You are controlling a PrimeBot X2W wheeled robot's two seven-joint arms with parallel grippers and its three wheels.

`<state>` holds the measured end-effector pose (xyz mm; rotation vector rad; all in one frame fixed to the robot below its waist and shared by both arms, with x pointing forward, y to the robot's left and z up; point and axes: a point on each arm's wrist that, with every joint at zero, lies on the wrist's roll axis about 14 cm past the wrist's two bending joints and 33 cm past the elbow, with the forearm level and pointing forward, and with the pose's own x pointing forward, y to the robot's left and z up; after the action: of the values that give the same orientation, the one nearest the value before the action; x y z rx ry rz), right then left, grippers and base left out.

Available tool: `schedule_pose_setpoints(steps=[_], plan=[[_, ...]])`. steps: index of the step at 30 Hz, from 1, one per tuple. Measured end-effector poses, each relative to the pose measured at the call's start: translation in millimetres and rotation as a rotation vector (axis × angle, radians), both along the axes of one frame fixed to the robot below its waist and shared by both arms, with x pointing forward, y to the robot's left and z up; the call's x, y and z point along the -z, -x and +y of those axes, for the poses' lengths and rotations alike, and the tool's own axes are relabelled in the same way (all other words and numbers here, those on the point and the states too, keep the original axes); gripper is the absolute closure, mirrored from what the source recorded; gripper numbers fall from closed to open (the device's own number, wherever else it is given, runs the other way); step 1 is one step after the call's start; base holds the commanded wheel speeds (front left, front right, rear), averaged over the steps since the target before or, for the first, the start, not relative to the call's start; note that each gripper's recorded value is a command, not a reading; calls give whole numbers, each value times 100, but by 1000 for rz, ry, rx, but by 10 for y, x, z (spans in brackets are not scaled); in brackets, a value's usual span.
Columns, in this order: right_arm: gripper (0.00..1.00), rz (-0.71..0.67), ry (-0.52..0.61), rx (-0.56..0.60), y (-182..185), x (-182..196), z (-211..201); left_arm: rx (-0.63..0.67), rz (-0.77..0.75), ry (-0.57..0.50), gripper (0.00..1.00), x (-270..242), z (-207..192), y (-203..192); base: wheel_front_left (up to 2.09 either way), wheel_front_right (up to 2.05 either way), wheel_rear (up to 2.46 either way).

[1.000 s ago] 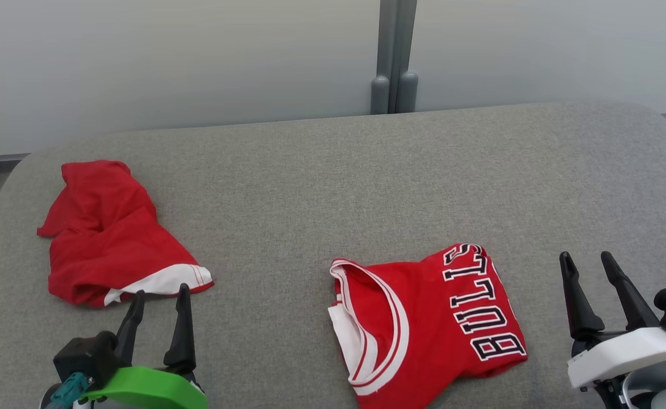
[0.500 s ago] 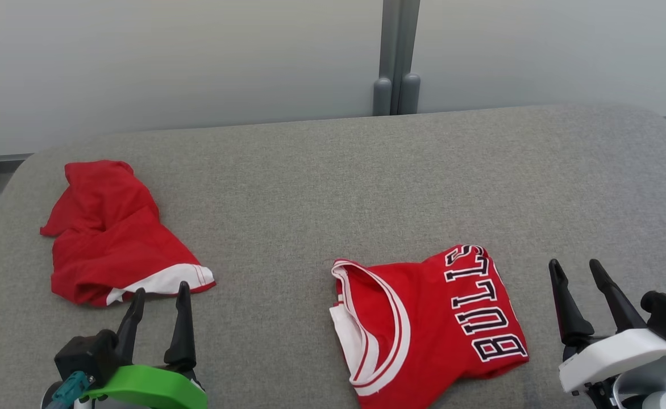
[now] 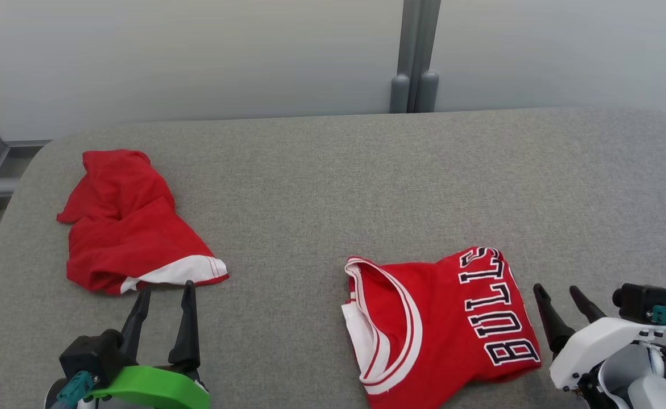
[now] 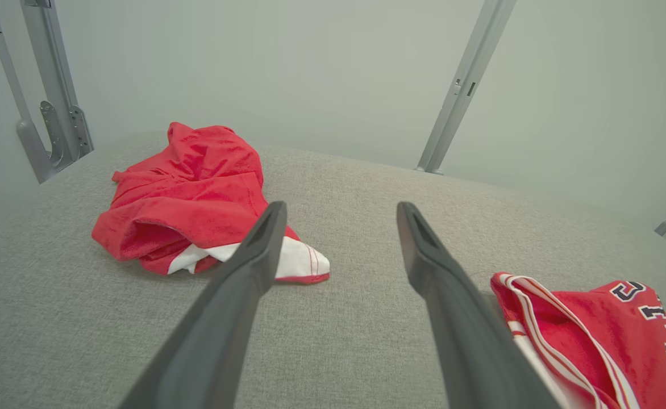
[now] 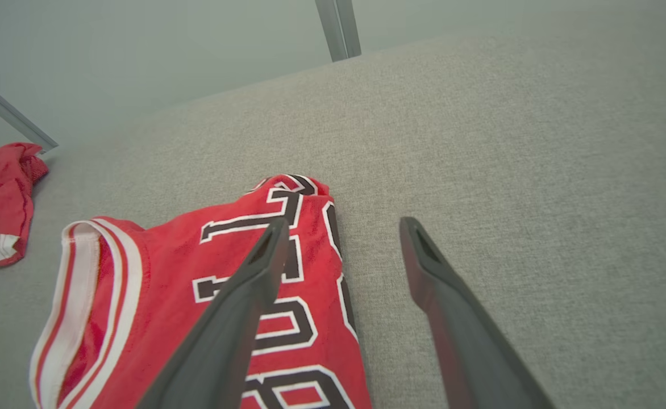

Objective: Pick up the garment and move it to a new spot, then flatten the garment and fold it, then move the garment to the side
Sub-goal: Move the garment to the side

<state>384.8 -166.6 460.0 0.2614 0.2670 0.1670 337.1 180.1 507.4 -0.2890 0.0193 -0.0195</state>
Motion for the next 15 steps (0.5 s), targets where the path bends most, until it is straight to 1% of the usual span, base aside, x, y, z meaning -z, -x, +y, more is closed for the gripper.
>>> schedule_pose_setpoints(steps=[4,8,11,15], plan=[[0,71,-20,-8,-27,168,32,-10,6,-4,0,12,42,18,0,0,0],[0,98,-57,-17,-60,223,108,-14,10,-4,0,22,54,26,0,0,0],[0,146,-126,-18,-76,296,195,-15,14,-4,0,34,57,34,0,0,0],[0,180,-128,-25,-118,361,199,-18,25,-6,0,53,73,44,0,0,0]])
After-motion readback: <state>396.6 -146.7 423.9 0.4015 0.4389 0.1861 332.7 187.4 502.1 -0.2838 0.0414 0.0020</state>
